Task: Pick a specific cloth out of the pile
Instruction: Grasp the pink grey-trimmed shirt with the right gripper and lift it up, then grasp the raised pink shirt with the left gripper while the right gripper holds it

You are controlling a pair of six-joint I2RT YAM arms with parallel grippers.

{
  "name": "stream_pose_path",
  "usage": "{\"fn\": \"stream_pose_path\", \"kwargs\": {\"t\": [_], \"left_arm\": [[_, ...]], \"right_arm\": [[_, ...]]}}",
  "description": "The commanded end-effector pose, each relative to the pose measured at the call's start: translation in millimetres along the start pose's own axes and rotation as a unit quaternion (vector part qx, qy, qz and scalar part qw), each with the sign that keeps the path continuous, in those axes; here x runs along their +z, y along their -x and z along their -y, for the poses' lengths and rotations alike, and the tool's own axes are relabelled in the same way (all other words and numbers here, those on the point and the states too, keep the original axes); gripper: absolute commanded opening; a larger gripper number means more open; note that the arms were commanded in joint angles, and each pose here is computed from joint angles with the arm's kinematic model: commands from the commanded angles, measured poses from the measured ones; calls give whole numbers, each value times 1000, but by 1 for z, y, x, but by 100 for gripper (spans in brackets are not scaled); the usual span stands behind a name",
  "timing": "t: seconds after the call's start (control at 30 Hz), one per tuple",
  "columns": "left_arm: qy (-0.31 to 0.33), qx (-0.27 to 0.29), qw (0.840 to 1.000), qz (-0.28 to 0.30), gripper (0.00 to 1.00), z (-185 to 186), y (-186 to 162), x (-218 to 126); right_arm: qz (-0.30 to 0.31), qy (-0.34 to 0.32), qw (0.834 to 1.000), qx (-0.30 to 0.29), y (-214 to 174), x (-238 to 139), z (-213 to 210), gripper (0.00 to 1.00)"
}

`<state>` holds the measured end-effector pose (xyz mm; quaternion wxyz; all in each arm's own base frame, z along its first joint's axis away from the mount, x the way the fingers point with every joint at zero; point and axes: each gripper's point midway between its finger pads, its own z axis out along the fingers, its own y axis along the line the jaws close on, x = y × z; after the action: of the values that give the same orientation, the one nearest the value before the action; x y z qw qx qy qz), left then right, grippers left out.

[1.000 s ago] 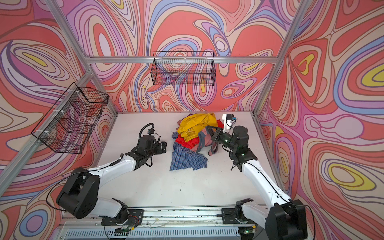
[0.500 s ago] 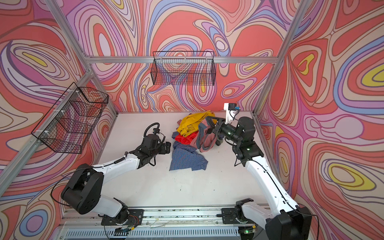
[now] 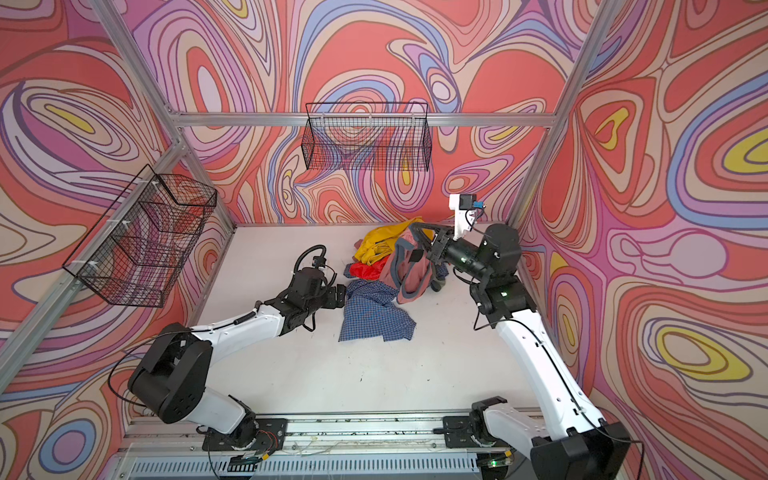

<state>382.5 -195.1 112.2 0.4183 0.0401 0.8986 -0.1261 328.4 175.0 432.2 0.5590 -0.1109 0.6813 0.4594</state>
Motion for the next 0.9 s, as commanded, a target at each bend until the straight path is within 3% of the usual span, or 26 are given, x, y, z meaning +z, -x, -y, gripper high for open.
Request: {"fn": "stream_pose_path", "kwargs": {"t": [0.0,0.7,0.87], "left_arm": [[2,6,1000,0,90,5,5,3],[-11,17,1000,-6,90,28,4,14],[-28,38,998,31,90,43,16,-1]], "right_arm": [[31,41,998,-48,26,-10,-35,0],[55,96,990,-86,47,-27,-76,0],[54,91,991,-82,48,-24,-73,0]]}}
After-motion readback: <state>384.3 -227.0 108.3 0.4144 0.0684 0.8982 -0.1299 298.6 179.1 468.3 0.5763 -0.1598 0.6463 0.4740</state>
